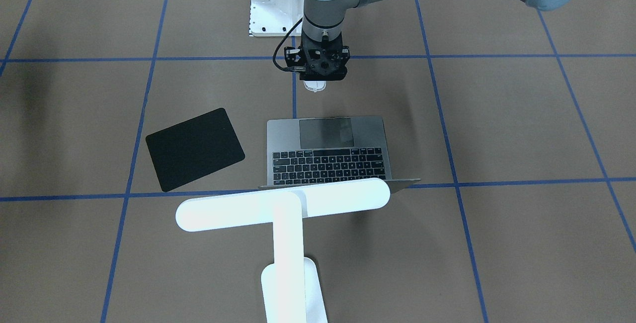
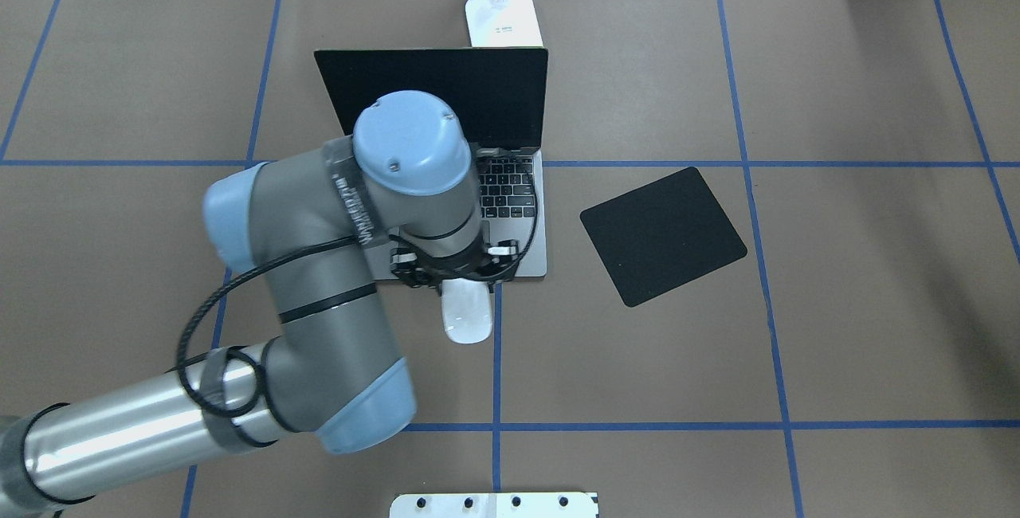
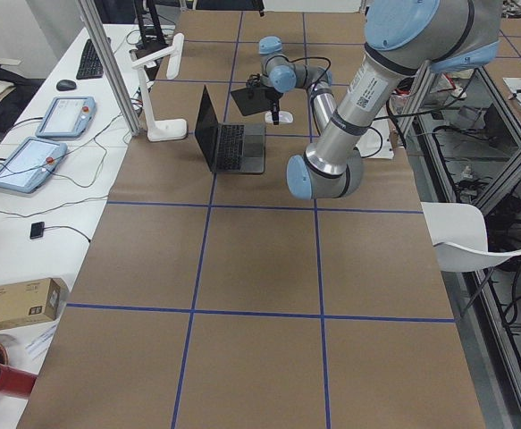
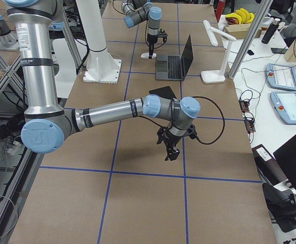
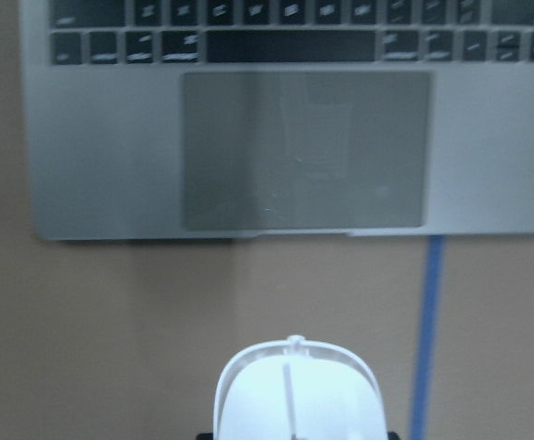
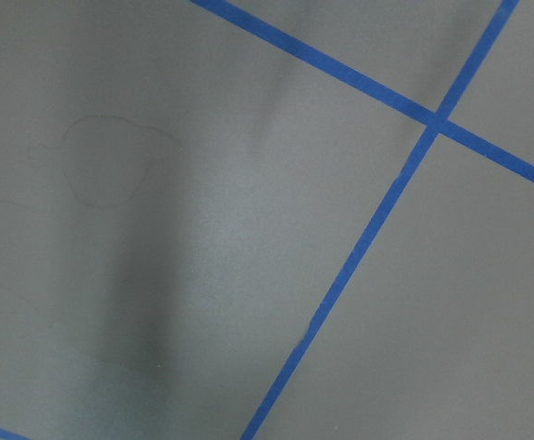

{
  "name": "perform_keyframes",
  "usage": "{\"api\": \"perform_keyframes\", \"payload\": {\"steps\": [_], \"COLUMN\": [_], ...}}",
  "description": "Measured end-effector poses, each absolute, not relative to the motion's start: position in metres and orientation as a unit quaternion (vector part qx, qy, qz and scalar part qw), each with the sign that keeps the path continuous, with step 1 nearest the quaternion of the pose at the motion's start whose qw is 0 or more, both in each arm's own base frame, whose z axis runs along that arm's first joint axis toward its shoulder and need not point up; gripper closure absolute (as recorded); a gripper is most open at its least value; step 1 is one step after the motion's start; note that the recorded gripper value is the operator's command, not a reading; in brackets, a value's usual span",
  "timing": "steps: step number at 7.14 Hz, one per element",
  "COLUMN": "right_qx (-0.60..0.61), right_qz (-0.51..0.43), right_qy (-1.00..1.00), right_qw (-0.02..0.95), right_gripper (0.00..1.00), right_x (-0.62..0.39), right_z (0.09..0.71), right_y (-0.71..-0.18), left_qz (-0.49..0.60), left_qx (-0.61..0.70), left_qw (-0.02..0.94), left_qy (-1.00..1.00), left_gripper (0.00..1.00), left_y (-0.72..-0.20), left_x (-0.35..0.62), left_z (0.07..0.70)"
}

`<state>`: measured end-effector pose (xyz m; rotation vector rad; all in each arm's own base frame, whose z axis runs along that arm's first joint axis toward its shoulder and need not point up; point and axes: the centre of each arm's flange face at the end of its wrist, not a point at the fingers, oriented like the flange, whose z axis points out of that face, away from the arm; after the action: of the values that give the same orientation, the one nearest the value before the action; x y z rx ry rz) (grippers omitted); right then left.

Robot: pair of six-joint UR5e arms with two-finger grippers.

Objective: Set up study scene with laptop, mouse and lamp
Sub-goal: 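Lower the white mouse onto the black mouse pad with the left gripper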

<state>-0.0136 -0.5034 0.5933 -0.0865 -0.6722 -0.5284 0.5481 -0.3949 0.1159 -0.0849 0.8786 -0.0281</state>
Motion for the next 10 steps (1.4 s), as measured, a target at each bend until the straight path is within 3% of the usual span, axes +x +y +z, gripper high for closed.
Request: {"api": "perform_keyframes", "payload": {"steps": [4, 9, 10], "right_qx": [-0.036, -0.034, -0.033], "right_qz": [-0.264, -0.259, -0.259], "right_qy": [-0.334, -0.351, -0.353], "right_qw": [0.904, 0.899, 0.899], "right_gripper": [0.0, 0.0, 0.0], "right_x": [-0.011, -0.013, -0.014], "right_z": [0.607, 0.607, 0.606], "right_y": [-0.492, -0.49, -0.49], "left_qz": [-0.087, -0.13, -0.137], "left_qx": [-0.032, 0.028, 0.045], "left_qw": [0.887, 0.874, 0.869], "left_qy": [0.453, 0.467, 0.473], "left_gripper": [0.65, 0.64, 0.5], "left_y": [-0.439, -0.419, -0.413], "left_x": [0.644, 0.74, 0.746], "left_z": [0.025, 0.02, 0.017]}}
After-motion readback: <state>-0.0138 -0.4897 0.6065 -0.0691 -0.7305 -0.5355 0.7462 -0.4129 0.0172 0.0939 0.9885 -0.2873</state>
